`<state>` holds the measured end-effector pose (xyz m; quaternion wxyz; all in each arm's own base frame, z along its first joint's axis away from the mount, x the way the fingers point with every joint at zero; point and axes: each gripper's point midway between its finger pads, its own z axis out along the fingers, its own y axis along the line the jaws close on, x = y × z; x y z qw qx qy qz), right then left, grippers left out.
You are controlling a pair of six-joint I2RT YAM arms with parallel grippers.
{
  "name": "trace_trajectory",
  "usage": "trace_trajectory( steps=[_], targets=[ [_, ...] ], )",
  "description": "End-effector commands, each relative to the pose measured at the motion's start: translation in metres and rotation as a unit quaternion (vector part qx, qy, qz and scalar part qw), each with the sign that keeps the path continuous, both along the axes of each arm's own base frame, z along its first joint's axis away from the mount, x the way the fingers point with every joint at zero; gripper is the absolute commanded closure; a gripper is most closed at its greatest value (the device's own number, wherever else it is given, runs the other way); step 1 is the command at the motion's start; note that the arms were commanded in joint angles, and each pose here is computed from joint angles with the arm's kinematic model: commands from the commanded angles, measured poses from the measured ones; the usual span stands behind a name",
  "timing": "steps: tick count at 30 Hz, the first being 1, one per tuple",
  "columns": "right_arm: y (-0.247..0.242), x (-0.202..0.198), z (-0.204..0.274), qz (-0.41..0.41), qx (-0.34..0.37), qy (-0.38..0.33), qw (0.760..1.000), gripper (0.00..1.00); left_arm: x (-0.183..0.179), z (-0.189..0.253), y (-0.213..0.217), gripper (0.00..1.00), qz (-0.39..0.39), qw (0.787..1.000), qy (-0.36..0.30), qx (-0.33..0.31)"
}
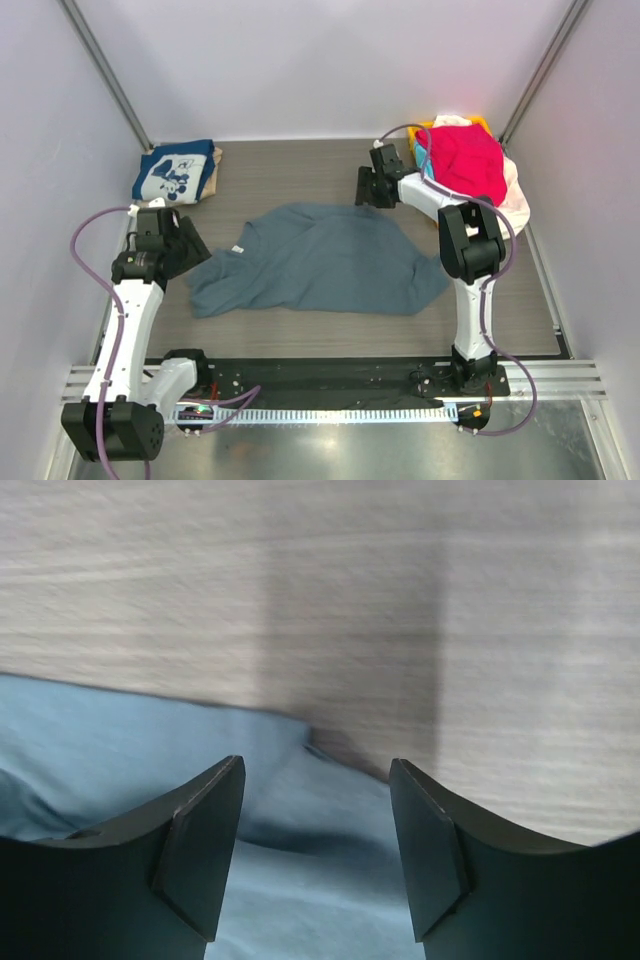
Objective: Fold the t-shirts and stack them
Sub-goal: Flatten the tshirt out
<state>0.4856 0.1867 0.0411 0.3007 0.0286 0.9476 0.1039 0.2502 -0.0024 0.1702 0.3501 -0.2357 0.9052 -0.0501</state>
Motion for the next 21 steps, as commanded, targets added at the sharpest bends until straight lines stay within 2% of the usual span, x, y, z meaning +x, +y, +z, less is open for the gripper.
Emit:
trace_trajectory(
  steps=[1,12,13,15,16,17,18,21],
  targets=[
    [0.015,0.016,0.014,0.007,0.013,-0.024,1.000,0.35,0.005,0.013,-0.002,0.40,-0.009,1.000,-0.026,-0.005],
    [0.015,0.009,-0.009,0.009,-0.003,-0.004,1.000,0.59,0.006,0.013,0.000,0.40,-0.007,0.999,-0.029,-0.012],
    [0.015,0.009,-0.011,0.009,-0.003,-0.002,1.000,0.67,0.007,0.013,0.001,0.40,-0.005,1.000,-0.028,-0.013],
    [0.016,0.008,-0.012,0.011,-0.002,-0.001,1.000,0.75,0.006,0.012,0.001,0.40,-0.004,1.000,-0.027,-0.013],
    [0.016,0.008,-0.013,0.012,-0.004,0.000,1.000,0.90,0.006,0.011,0.001,0.40,-0.005,1.000,-0.026,-0.013],
    [0.015,0.009,-0.011,0.010,-0.004,-0.002,1.000,0.96,0.006,0.012,0.002,0.40,-0.003,1.000,-0.026,-0.013],
    [0.015,0.010,-0.008,0.009,-0.005,-0.007,1.000,0.99,0.007,0.011,0.002,0.40,-0.003,1.000,-0.026,-0.013],
    [0.009,0.014,0.017,0.001,-0.012,-0.028,1.000,0.99,0.007,0.011,0.003,0.40,-0.001,1.000,-0.026,-0.013]
  ],
)
